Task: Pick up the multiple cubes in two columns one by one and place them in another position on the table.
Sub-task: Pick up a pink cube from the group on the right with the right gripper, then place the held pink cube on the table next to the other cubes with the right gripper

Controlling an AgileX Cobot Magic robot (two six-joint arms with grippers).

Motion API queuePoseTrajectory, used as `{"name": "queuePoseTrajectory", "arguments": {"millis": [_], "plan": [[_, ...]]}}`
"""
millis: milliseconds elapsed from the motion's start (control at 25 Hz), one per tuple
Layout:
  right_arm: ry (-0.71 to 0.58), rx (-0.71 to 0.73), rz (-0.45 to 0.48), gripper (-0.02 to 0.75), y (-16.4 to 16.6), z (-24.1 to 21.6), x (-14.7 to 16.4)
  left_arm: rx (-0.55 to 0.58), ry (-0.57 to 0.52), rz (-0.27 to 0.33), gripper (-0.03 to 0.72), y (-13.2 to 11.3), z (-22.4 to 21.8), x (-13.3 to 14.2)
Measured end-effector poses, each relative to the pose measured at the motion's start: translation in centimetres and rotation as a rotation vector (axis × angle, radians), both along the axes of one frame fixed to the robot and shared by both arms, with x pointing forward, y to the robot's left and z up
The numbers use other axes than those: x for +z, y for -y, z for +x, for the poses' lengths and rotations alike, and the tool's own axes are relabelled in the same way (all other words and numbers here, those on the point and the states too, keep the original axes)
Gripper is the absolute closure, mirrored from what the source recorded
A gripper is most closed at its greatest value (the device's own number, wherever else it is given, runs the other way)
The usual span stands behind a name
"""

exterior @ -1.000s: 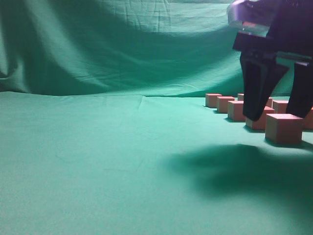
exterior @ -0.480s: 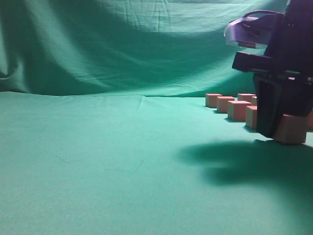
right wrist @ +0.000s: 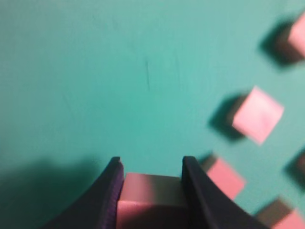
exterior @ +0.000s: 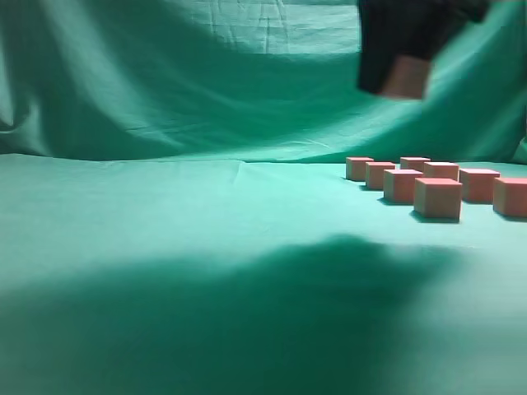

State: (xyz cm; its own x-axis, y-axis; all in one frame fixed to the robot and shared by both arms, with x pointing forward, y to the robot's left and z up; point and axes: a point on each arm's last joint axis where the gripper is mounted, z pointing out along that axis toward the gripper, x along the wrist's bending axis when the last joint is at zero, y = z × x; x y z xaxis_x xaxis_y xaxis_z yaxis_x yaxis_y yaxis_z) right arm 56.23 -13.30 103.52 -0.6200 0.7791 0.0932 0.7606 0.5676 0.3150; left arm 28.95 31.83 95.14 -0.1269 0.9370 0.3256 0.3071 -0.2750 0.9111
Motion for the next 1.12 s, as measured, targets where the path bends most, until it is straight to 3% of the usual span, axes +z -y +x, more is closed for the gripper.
{"name": "queuePoseTrajectory", "arguments": {"millis": [200,680,1120], "plan": [[0.142,0.085,-0.008,0.484,-2.5,1.9,0.8,0.000,0.000,0.000,0.688,0.0,0.0,0.0],[0.067,0.222,-0.133,0.484,-4.6,5.9,-7.1,0.000,0.000,0.000,0.688,0.0,0.0,0.0],[0.061,0.224,-0.134,0.484,-5.0,6.5,-9.0,0.000,0.000,0.000,0.688,0.0,0.0,0.0]]}}
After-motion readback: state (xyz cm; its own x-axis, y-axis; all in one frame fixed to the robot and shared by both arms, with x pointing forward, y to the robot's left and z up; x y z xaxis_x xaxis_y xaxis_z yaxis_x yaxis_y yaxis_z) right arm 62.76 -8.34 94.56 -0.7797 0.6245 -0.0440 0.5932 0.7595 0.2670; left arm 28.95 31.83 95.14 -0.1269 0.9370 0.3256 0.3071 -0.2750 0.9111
